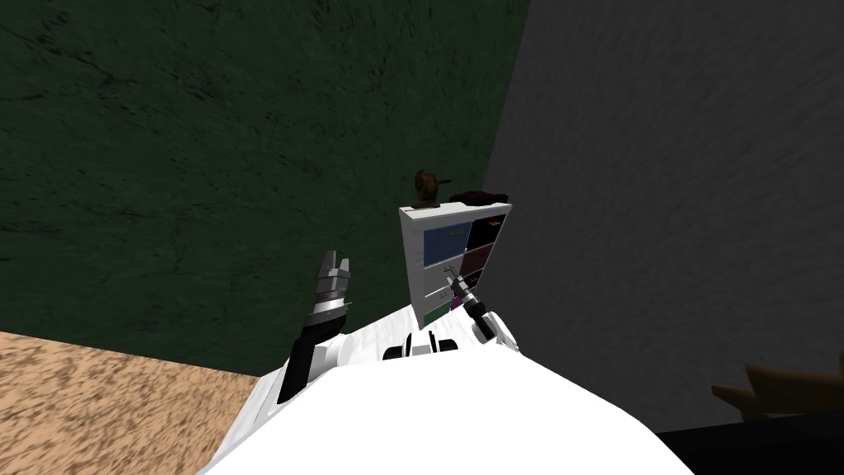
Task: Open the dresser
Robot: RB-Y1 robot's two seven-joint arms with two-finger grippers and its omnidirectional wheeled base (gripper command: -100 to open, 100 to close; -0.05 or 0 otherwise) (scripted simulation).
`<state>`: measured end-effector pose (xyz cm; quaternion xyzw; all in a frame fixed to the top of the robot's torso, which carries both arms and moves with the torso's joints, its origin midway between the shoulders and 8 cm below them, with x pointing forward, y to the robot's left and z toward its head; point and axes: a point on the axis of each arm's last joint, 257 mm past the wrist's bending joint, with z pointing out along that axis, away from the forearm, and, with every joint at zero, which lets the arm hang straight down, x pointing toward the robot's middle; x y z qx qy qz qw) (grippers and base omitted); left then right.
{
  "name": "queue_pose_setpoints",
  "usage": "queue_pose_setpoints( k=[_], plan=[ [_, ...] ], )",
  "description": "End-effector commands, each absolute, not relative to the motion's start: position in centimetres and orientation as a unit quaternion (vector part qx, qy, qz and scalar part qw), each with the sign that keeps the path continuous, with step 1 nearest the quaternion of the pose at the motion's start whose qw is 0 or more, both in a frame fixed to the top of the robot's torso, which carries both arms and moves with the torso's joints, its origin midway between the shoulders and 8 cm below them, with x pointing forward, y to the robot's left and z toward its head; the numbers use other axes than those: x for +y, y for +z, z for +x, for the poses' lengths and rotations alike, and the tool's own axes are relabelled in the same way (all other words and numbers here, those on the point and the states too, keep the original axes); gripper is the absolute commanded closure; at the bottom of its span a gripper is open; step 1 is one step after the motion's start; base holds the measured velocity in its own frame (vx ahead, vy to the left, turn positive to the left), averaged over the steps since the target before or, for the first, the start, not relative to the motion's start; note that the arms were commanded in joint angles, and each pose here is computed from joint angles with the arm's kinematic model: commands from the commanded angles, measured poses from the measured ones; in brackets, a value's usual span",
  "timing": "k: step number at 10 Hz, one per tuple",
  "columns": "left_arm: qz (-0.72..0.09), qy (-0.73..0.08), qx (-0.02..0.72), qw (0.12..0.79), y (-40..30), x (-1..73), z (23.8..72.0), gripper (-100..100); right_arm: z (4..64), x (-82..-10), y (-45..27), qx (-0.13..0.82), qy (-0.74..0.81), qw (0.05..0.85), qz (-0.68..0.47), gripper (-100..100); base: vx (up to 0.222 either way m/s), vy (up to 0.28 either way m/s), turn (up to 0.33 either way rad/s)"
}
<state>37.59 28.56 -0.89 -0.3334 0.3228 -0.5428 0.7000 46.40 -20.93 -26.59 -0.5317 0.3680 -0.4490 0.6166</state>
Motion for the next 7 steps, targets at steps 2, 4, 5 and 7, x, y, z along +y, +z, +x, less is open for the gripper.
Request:
queue_pose_setpoints(
  k=[2,4,5,7],
  plan=[
    [-0.333,-0.543,0.323,0.7,-0.9,28.6,37.6,0,46.5,-18.7,-26.2,0.384,-0.442,0.633,-0.507,-100,0.006,0.016,-0.003],
    [-0.333,-0.543,0.323,0.7,-0.9,28.6,37.6,0,47.5,-19.2,-25.5,0.383,-0.444,0.63,-0.509,-100,0.016,0.016,0.015],
    [-0.333,-0.543,0.323,0.7,-0.9,28.6,37.6,0,47.9,-19.3,-25.2,0.383,-0.445,0.629,-0.509,-100,0.057,0.043,0.03],
    [-0.333,-0.543,0.323,0.7,-0.9,28.6,37.6,0,46.7,-18.9,-26.2,0.382,-0.443,0.631,-0.51,100,-0.002,0.001,-0.016]
  ],
)
